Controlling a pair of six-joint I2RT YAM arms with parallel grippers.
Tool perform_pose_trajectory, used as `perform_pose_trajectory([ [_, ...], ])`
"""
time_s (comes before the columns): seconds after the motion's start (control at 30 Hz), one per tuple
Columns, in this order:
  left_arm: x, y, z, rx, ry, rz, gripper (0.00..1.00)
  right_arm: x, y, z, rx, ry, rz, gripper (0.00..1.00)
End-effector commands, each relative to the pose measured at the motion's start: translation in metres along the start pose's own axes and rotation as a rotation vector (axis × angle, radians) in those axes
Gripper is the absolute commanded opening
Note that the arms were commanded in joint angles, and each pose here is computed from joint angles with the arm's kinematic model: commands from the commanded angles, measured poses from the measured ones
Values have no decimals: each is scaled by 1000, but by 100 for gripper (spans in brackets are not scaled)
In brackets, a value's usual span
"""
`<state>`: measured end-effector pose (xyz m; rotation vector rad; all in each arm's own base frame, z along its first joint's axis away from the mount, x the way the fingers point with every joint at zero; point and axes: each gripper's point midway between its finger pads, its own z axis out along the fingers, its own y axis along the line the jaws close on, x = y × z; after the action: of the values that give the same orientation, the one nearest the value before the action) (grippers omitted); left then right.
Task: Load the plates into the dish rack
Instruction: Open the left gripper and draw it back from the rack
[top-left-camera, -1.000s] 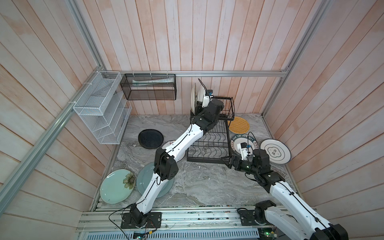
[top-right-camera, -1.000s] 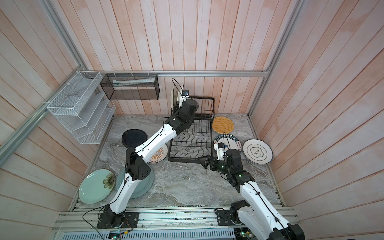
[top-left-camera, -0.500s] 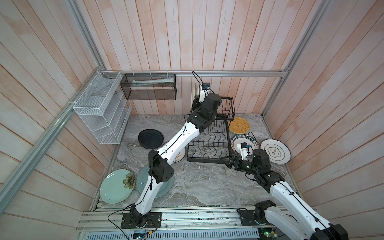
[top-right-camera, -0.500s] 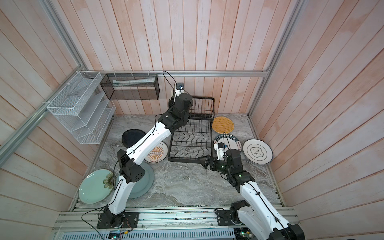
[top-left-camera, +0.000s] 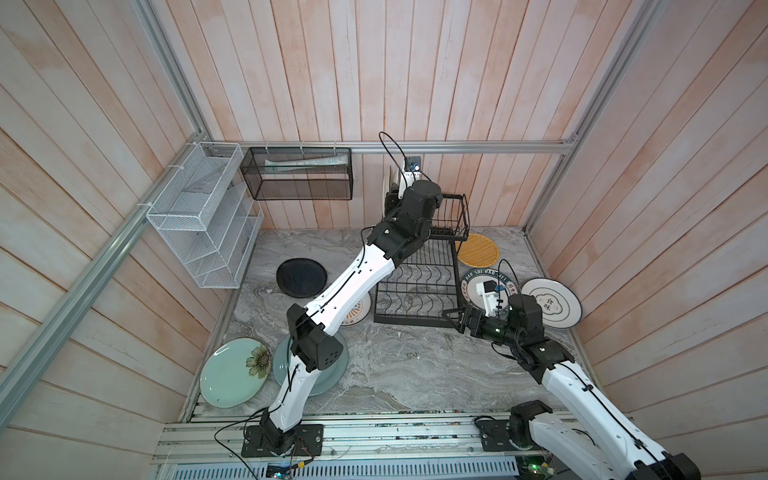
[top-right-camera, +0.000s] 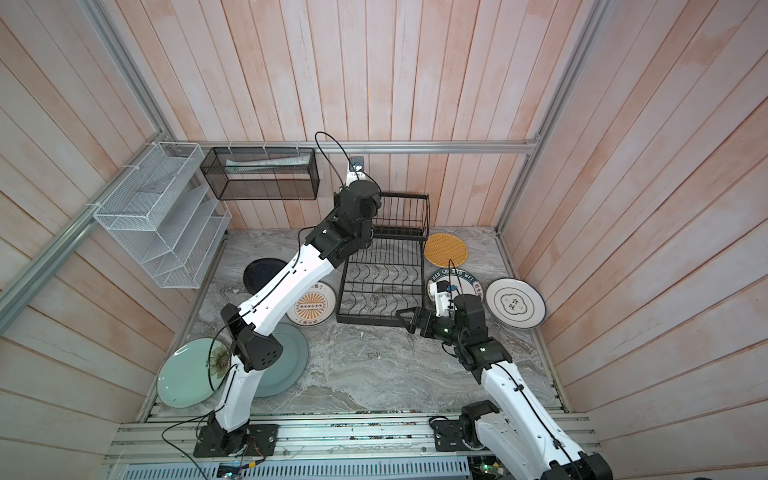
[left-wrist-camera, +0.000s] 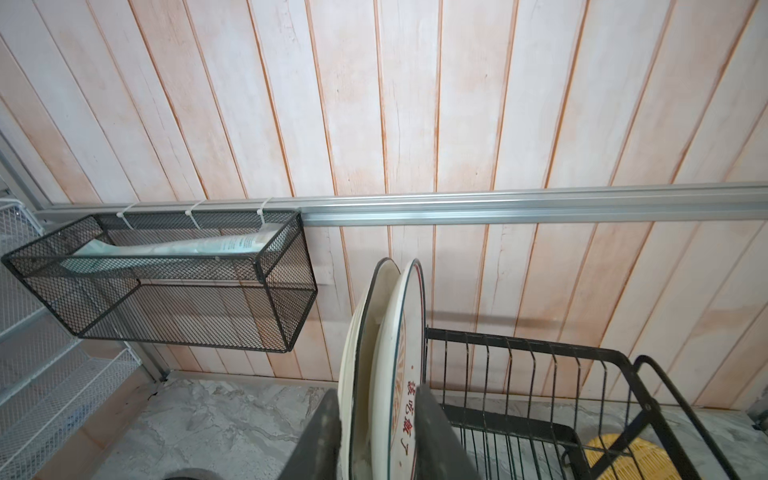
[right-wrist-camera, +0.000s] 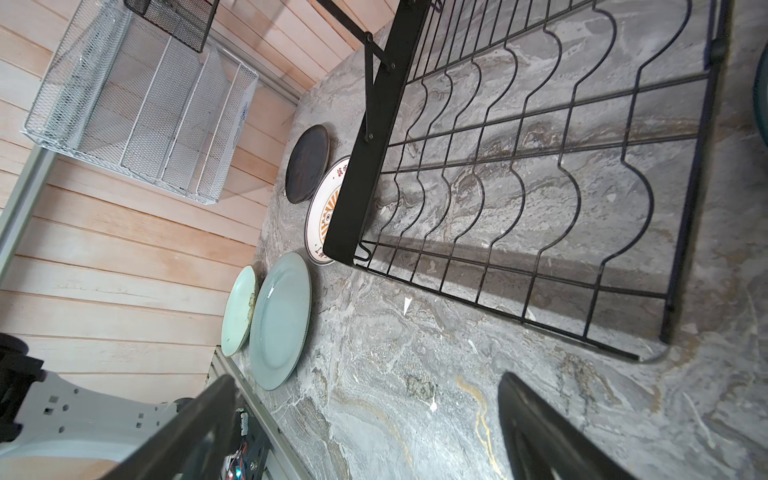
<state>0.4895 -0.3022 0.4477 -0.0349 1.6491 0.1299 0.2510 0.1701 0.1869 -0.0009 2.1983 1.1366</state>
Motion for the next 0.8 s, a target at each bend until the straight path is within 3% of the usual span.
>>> perform_pose_trajectory([
  [0.0,-47,17,-27,84,-54,-75,36,-13,7,-7,12,-33,-40,98],
  [0.1,-60,17,-42,170,-62,-73,54,-19,10,-9,12,-48,-50,98],
  [0.2,-66,1,-61,364,-39,-60,99,-27,12,-11,14,-66,-60,98],
  [0.27,-64,-13,-79,535,-8,-65,100,-31,13,-12,17,-73,-62,98],
  [0.43,-58,-12,-118,710,24,-86,100,-44,16,-16,23,-105,-70,98],
  [0.77,-38,51,-203,904,-27,-156,100,-59,17,-23,12,-167,-63,98],
])
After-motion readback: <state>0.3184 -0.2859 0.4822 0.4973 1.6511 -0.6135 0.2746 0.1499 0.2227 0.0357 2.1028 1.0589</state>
